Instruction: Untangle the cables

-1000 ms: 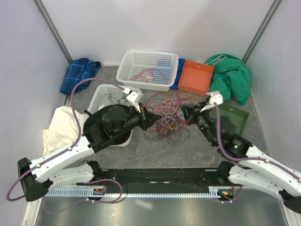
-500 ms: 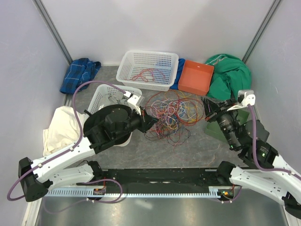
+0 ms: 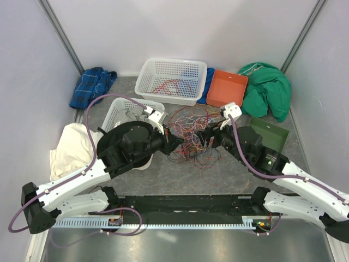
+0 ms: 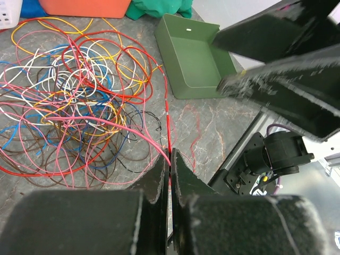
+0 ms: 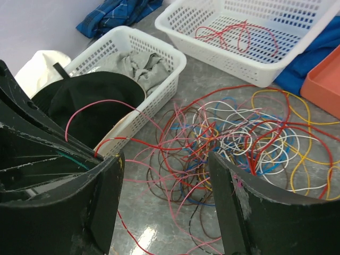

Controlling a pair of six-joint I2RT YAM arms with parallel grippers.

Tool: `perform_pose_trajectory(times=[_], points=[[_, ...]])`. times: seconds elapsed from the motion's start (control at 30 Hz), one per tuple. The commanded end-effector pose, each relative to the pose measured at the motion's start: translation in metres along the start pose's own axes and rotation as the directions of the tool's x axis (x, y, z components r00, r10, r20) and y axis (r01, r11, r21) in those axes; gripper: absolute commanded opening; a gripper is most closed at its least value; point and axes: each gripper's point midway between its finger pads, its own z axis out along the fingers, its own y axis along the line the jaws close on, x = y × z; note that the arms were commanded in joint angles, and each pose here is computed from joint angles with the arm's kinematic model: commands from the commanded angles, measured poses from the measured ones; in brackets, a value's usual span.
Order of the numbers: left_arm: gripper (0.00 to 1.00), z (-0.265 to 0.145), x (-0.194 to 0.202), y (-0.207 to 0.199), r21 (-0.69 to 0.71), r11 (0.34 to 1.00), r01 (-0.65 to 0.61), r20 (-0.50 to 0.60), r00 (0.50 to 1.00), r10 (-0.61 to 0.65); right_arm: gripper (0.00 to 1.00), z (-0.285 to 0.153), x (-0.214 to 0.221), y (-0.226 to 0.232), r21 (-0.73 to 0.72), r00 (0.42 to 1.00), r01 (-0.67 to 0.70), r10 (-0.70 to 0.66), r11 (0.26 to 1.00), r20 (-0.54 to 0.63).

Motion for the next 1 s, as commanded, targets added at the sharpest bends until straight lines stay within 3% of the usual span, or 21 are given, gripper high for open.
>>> perform_pose_trajectory(times=[0.0, 0.27, 0.5, 0.67, 0.97], points=[[0.02, -0.003, -0.017, -0.015, 0.061, 0.998, -0.034, 0.039, 0.999, 0.032, 0.73, 0.004, -0.006, 0.016, -0.066, 0.999, -0.046, 0.048, 0.997, 0.02], [0.02, -0.004, -0.018, -0.019, 0.078, 0.996, -0.036, 0.036, 0.999, 0.033, 0.95, 0.019, 0.025, 0.013, -0.039, 0.992, -0.124, 0.123, 0.992, -0.027], [0.02, -0.006, -0.017, -0.02, 0.09, 0.995, -0.036, 0.036, 0.999, 0.033, 0.97, 0.03, 0.045, 0.002, -0.004, 0.962, -0.271, 0.271, 0.962, -0.033], [0.02, -0.007, -0.014, -0.019, 0.088, 0.995, -0.04, 0.033, 0.999, 0.037, 0.97, 0.022, 0.017, -0.001, -0.167, 0.868, -0.469, 0.487, 0.867, 0.091], [0.02, -0.009, -0.018, -0.015, 0.07, 0.996, -0.047, 0.053, 0.998, 0.043, 0.98, 0.005, 0.01, 0.009, -0.401, 0.719, -0.623, 0.694, 0.671, 0.044]])
